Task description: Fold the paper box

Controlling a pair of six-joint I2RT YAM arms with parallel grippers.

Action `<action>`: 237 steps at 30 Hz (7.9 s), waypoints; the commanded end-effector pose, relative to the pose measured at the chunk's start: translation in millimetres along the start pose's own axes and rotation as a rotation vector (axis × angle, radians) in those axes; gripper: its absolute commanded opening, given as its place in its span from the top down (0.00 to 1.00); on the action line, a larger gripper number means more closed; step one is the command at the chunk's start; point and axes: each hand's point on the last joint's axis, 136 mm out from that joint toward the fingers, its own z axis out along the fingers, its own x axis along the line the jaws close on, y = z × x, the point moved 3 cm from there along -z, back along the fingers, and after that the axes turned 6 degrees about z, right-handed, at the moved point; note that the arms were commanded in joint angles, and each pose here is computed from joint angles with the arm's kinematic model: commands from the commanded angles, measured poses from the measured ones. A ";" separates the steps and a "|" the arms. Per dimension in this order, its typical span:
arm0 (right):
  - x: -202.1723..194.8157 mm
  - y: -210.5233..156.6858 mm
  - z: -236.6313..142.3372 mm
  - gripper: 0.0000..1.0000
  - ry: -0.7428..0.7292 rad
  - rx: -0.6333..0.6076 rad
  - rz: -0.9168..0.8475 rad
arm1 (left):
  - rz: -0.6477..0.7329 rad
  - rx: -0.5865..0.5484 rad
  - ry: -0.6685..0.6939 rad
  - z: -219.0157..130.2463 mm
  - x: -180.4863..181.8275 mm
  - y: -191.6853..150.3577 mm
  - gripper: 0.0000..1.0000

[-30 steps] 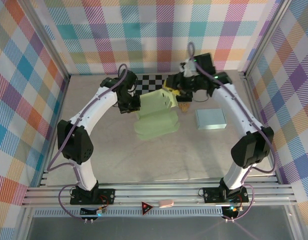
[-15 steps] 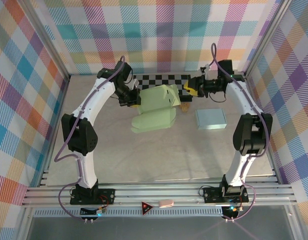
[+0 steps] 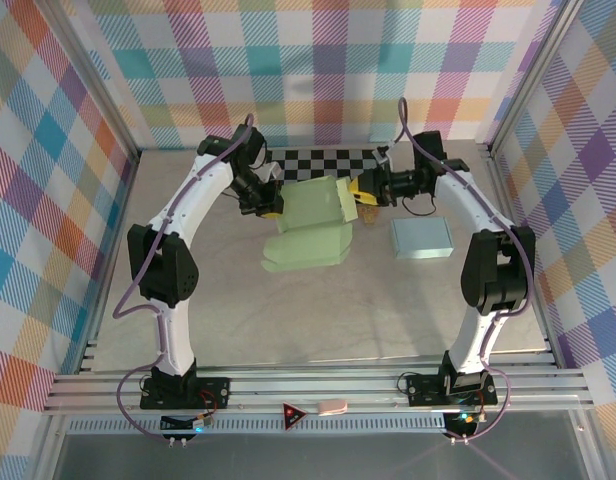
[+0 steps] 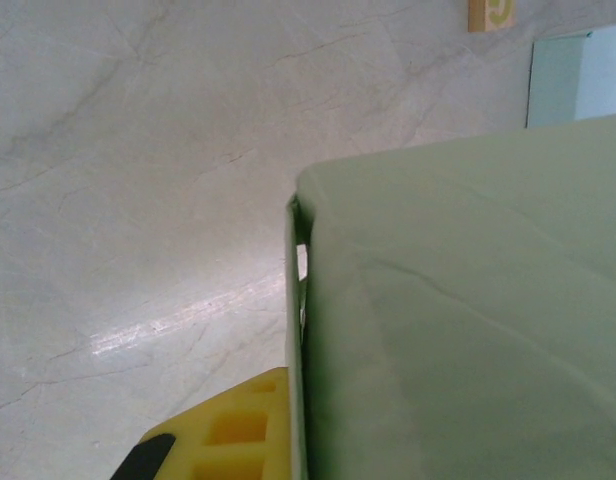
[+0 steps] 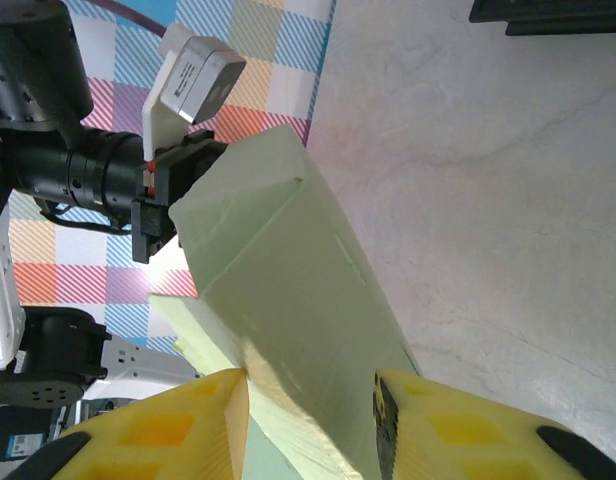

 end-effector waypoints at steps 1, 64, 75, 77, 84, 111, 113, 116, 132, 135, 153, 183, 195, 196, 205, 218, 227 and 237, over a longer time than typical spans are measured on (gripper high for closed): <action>13.1 -4.7 -0.1 0.62 -0.022 -0.008 -0.090 | 0.001 0.001 -0.037 -4.4 -6.0 2.1 1.00; -15.0 1.8 45.0 1.00 -1.393 -0.176 -0.300 | 0.078 -0.028 0.027 -9.8 -45.3 -2.4 1.00; 28.7 4.0 48.2 0.58 -1.092 -0.160 -0.283 | 0.065 -0.015 0.042 -8.0 -41.9 -6.3 1.00; 35.7 4.5 46.9 0.54 -1.021 -0.142 -0.260 | 0.063 -0.014 0.043 -7.1 -41.1 -6.6 1.00; 55.6 8.7 31.1 0.47 -0.811 -0.124 -0.206 | 0.057 -0.011 0.045 -6.0 -40.1 -6.4 1.00; 45.4 -0.6 -0.9 0.62 -0.343 -0.032 -0.212 | 0.060 0.004 0.043 -4.3 -39.6 -4.5 1.00; 41.9 0.6 0.5 0.62 -0.358 -0.031 -0.211 | 0.059 0.004 0.045 -4.1 -39.5 -4.3 1.00; 36.1 0.7 4.2 0.65 -0.386 -0.022 -0.213 | 0.061 0.003 0.043 -4.7 -39.7 -3.7 1.00; 18.9 8.5 28.2 0.91 -0.617 -0.028 -0.256 | 0.067 0.002 0.038 -5.4 -41.5 -2.6 1.00; 12.9 9.3 30.4 0.96 -0.719 -0.046 -0.259 | 0.068 -0.001 0.040 -6.0 -41.4 -2.3 1.00; 15.9 0.5 33.6 1.00 -1.296 -0.268 -0.346 | 0.064 -0.006 0.034 -5.7 -42.3 -1.0 1.00; 24.8 -23.4 -11.6 0.73 -0.338 -0.027 -0.201 | 0.000 -0.033 -0.042 -20.6 -16.8 4.5 1.00; 16.6 -18.1 14.9 0.68 -0.356 0.037 -0.246 | 0.001 -0.029 -0.041 -21.7 -17.2 2.7 1.00; 15.6 -18.2 17.1 0.68 -0.356 0.041 -0.248 | 0.001 -0.031 -0.042 -22.2 -17.4 3.1 1.00; 10.4 -18.6 27.2 0.75 -0.413 0.058 -0.272 | 0.004 -0.034 -0.047 -22.8 -19.2 2.9 1.00; -10.6 -18.8 50.2 0.91 -0.742 0.085 -0.353 | 0.013 -0.034 -0.040 -22.0 -23.9 2.3 1.00; -22.7 -14.1 42.2 1.00 -1.133 -0.036 -0.418 | 0.024 -0.029 -0.033 -20.1 -27.2 1.5 1.00; -6.1 -16.2 55.9 0.95 -0.919 -0.013 -0.408 | 0.026 -0.029 -0.032 -20.8 -28.1 0.9 1.00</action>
